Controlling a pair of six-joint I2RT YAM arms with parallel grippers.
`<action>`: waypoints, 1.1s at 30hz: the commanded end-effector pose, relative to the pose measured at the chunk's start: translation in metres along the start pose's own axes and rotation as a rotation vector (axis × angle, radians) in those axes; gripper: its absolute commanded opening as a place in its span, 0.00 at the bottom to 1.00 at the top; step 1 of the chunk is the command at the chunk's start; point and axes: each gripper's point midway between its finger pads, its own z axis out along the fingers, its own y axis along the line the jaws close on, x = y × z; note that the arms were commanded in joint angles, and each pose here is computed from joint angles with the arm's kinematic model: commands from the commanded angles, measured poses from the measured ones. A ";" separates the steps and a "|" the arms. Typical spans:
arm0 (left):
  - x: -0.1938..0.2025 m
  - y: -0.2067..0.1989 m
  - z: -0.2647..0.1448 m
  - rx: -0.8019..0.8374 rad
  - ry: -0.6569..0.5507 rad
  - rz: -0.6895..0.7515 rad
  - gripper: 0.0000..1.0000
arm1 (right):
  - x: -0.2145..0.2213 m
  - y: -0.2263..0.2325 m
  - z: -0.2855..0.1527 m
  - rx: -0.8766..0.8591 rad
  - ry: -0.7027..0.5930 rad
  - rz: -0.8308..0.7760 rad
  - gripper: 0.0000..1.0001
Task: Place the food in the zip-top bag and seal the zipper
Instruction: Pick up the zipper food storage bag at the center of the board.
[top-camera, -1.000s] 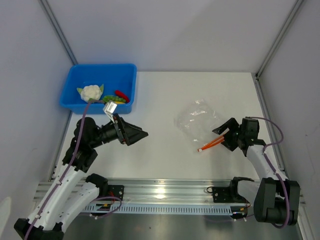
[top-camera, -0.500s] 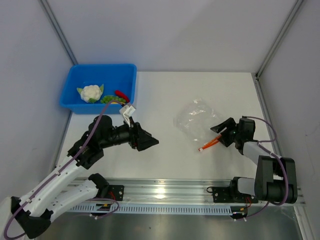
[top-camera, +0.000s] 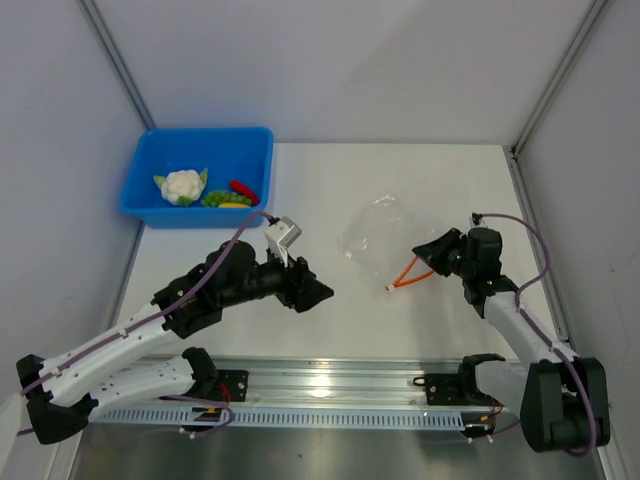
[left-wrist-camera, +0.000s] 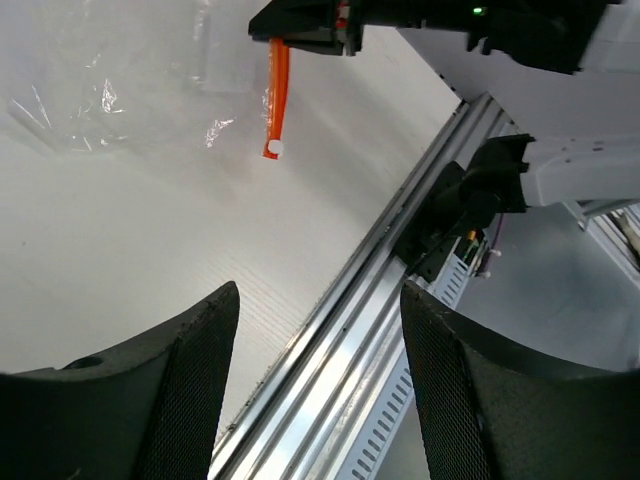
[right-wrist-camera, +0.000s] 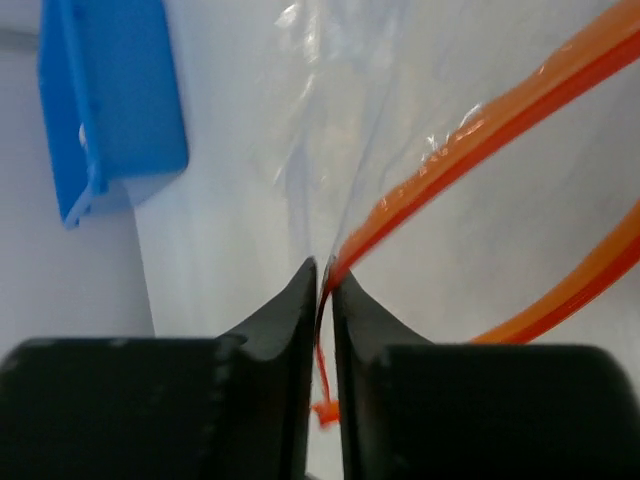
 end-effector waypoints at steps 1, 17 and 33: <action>-0.034 -0.001 0.002 -0.064 -0.114 0.046 0.68 | -0.004 0.052 -0.023 -0.029 -0.069 -0.102 0.08; -0.045 -0.005 0.032 -0.292 -0.159 0.131 0.66 | 0.054 0.159 -0.056 -0.008 -0.181 -0.151 0.00; -0.004 0.017 0.059 -0.377 -0.065 0.175 0.66 | 0.073 0.180 -0.066 -0.084 -0.141 -0.103 0.00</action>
